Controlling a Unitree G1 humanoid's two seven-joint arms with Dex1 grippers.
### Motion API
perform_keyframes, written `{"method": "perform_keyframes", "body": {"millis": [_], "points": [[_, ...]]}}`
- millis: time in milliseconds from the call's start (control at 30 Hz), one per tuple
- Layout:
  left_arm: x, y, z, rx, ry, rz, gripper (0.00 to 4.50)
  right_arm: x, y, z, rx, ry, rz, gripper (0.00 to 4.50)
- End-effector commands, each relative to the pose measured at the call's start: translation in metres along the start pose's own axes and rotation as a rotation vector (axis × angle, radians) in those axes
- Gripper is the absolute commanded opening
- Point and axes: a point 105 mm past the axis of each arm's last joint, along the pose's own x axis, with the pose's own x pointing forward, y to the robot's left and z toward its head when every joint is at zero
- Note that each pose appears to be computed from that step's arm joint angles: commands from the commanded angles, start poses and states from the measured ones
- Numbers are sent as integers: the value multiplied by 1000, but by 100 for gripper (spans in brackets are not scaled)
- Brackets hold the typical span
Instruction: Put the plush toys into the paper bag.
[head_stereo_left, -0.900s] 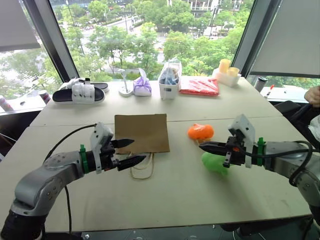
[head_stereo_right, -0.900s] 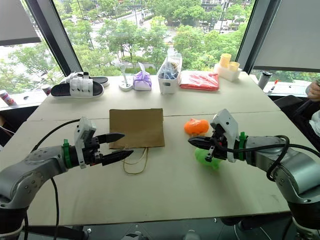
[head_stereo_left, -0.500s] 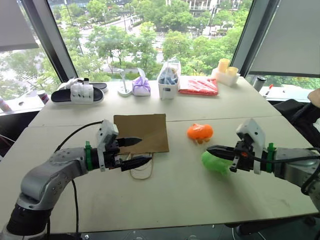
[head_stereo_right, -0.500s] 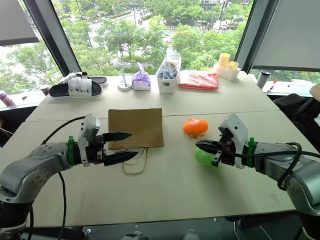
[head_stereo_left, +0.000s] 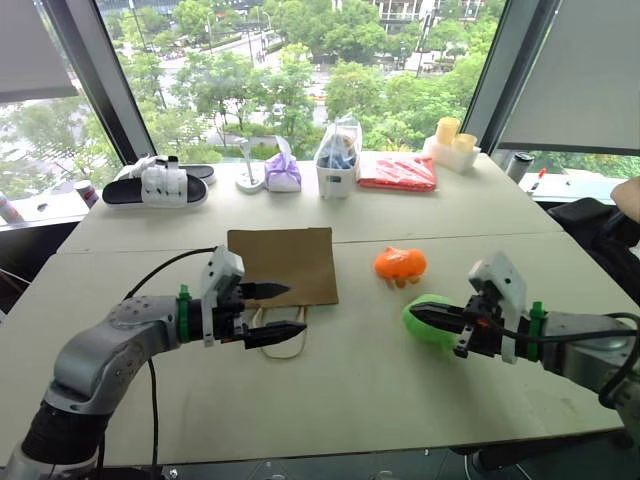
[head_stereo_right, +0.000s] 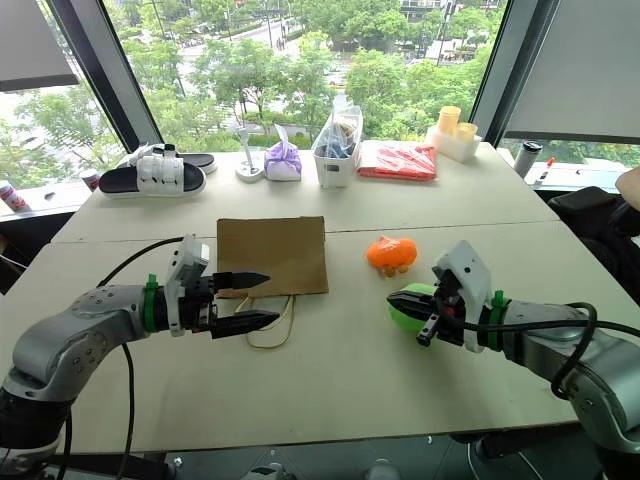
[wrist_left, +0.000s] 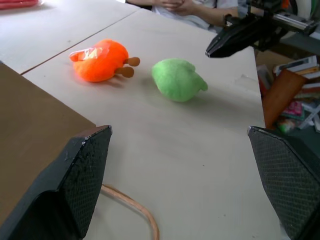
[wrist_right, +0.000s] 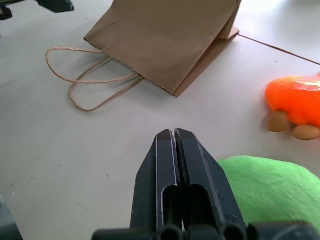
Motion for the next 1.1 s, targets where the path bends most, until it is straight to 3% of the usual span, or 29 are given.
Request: {"method": "perform_keyframes", "body": {"millis": [33,333,767,867,1067,1100], "points": [[-24,9,12,144,37,-3,445,6,4,16,-56,-64,7,0],[-41,35,-26,419,280,-168,445,24,11,14,-80,-69,47,0],[-6,60,-53,570,338,-228,445,29,15,14,-111,-81,13,0],[-3,64,-48,566,306,-211,315,27,14,14,-112,-79,0,0],[6,69,-16,508,177,-181,9,32,20,11,-101,-79,15,0],[9,69,-8,490,146,-176,3,34,22,10,-97,-79,19,0]]}}
